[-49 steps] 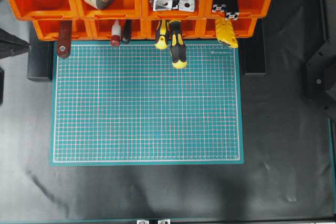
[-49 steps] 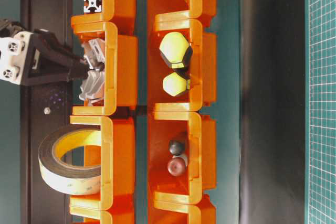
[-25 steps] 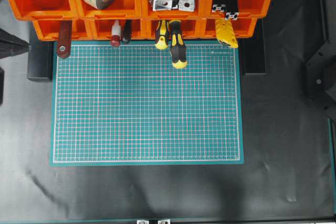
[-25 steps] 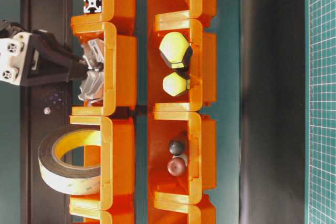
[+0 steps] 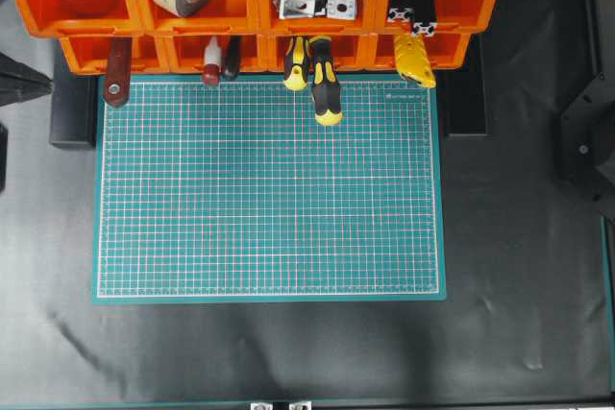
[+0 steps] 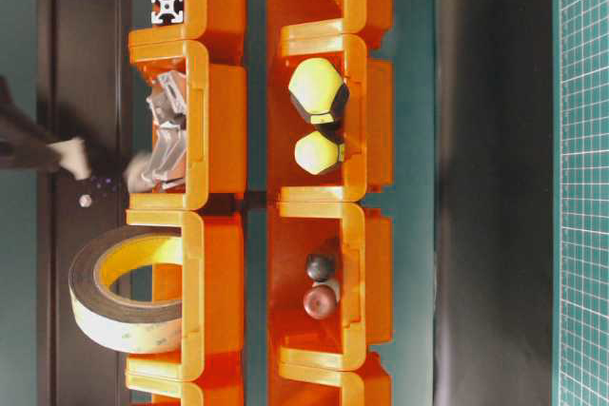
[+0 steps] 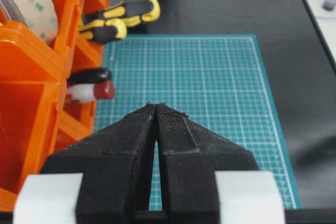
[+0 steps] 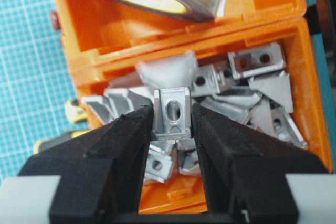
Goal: Pick corner brachets from container rack with right arm.
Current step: 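Close the right gripper on the bracket and lift it out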
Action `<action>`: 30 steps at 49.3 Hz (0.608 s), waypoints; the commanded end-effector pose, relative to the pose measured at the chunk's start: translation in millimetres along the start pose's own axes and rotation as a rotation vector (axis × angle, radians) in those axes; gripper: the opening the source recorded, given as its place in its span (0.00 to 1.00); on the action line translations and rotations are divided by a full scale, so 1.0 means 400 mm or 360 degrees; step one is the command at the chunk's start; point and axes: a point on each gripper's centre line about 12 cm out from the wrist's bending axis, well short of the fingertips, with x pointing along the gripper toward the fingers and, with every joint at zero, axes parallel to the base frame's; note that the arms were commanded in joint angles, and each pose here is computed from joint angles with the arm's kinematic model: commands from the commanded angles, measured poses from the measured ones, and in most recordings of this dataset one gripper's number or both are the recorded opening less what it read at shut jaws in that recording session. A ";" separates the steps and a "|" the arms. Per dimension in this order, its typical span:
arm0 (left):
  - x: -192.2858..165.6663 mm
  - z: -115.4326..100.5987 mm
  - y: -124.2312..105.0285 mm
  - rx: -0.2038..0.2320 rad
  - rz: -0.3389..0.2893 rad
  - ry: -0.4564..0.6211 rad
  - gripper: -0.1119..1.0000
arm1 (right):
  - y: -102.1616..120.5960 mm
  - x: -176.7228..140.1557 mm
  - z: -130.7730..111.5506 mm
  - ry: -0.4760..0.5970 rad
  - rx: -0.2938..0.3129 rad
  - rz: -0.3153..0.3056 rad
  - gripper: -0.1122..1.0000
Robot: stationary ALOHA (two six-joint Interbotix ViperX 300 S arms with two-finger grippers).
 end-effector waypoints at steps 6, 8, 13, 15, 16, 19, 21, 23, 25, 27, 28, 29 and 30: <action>-0.009 0.030 0.002 -0.0002 0.0006 -0.0054 0.10 | 0.000 -0.091 0.009 -0.0161 0.0000 -0.0017 0.32; -0.008 0.029 0.002 -0.0002 0.0006 -0.0051 0.10 | 0.001 -0.091 0.009 -0.0161 -0.0002 -0.0018 0.32; -0.008 0.029 0.002 -0.0002 0.0006 -0.0051 0.10 | 0.004 -0.091 0.009 -0.0158 -0.0007 -0.0018 0.32; -0.008 0.029 0.002 0.0000 0.0006 -0.0051 0.10 | 0.004 -0.091 0.008 -0.0156 -0.0007 -0.0018 0.32; -0.008 0.029 0.002 0.0000 0.0006 -0.0051 0.10 | 0.004 -0.091 0.008 -0.0156 -0.0007 -0.0018 0.32; -0.009 0.030 0.002 -0.0002 0.0006 -0.0054 0.10 | 0.004 -0.091 0.008 -0.0156 -0.0007 -0.0018 0.32; -0.008 0.029 0.003 0.0002 0.0010 -0.0051 0.10 | 0.004 -0.091 0.008 -0.0156 -0.0009 -0.0018 0.32; -0.009 0.030 0.002 -0.0002 0.0006 -0.0054 0.10 | 0.004 -0.091 0.008 -0.0156 -0.0007 -0.0018 0.32; -0.009 0.030 0.002 0.0000 0.0006 -0.0054 0.10 | 0.004 -0.091 0.008 -0.0156 -0.0007 -0.0018 0.32; -0.009 0.030 0.002 -0.0002 0.0006 -0.0054 0.10 | 0.005 -0.091 0.009 -0.0156 -0.0009 -0.0017 0.32; -0.009 0.030 0.002 0.0000 0.0006 -0.0054 0.10 | 0.007 -0.094 0.008 -0.0159 -0.0011 -0.0016 0.32; -0.009 0.030 0.002 0.0000 0.0006 -0.0054 0.10 | 0.007 -0.094 0.008 -0.0159 -0.0011 -0.0016 0.32; -0.008 0.029 0.002 0.0000 0.0006 -0.0051 0.10 | 0.011 -0.096 0.008 -0.0159 -0.0017 -0.0012 0.32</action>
